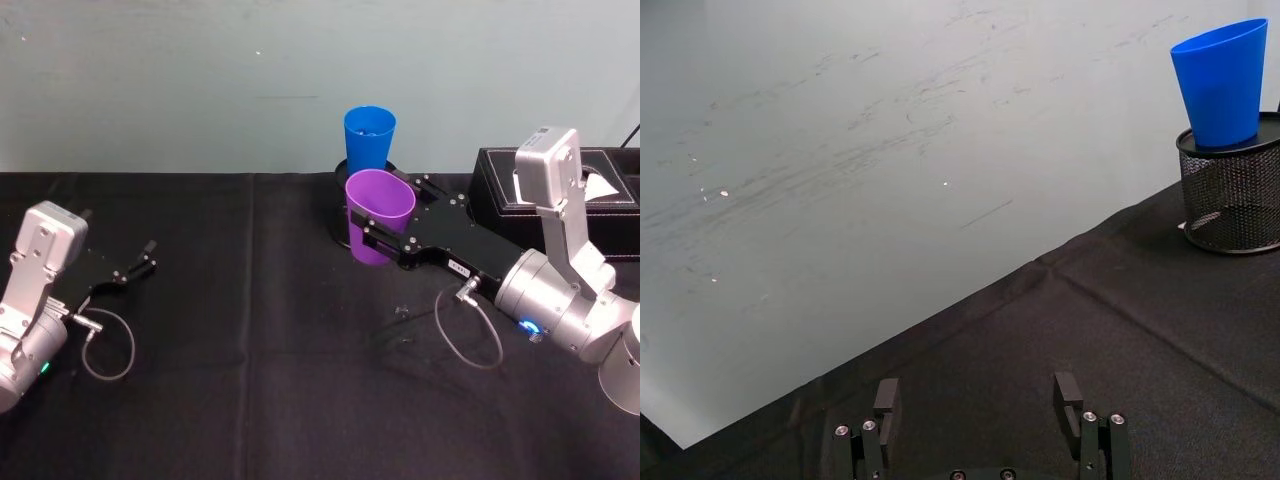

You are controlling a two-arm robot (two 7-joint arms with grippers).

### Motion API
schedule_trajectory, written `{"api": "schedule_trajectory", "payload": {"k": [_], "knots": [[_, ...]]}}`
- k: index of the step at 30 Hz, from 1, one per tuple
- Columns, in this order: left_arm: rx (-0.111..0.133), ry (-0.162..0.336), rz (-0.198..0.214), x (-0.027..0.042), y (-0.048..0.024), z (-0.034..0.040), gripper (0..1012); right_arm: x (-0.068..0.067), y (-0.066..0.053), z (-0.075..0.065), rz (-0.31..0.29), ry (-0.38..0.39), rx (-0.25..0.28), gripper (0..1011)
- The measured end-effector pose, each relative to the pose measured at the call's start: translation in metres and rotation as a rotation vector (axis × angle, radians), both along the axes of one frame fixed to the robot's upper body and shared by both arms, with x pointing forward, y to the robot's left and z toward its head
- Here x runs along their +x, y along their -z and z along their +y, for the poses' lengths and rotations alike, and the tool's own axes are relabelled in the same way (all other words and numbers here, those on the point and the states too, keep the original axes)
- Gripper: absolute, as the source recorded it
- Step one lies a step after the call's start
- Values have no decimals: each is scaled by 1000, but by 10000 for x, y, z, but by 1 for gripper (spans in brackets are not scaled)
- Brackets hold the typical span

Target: Pick up one cup with a gripper and tap it against the other cup.

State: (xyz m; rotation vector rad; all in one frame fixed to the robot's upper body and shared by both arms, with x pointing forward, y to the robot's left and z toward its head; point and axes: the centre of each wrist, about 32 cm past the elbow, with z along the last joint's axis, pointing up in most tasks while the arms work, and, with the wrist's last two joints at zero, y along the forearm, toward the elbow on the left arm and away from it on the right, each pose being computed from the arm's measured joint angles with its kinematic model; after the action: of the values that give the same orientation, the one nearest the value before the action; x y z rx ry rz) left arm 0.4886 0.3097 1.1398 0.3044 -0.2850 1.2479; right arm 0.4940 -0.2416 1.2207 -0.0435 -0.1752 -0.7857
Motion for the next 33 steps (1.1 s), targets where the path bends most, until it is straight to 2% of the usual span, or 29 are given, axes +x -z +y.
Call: {"api": "schedule_trajectory", "payload": {"k": [10,20,26,33], "knots": [[0,0,0,0,0,0,1000,0,1,0,0,0,0,733],[0,0,0,0,0,0,1000,71,200,-1,55,14,28,733],[0,0,0,0,0,0,1000,99,235,1,76,21,38,734],[0,0,0,0,0,0,1000,205,257,39,87,50,48,733]]}}
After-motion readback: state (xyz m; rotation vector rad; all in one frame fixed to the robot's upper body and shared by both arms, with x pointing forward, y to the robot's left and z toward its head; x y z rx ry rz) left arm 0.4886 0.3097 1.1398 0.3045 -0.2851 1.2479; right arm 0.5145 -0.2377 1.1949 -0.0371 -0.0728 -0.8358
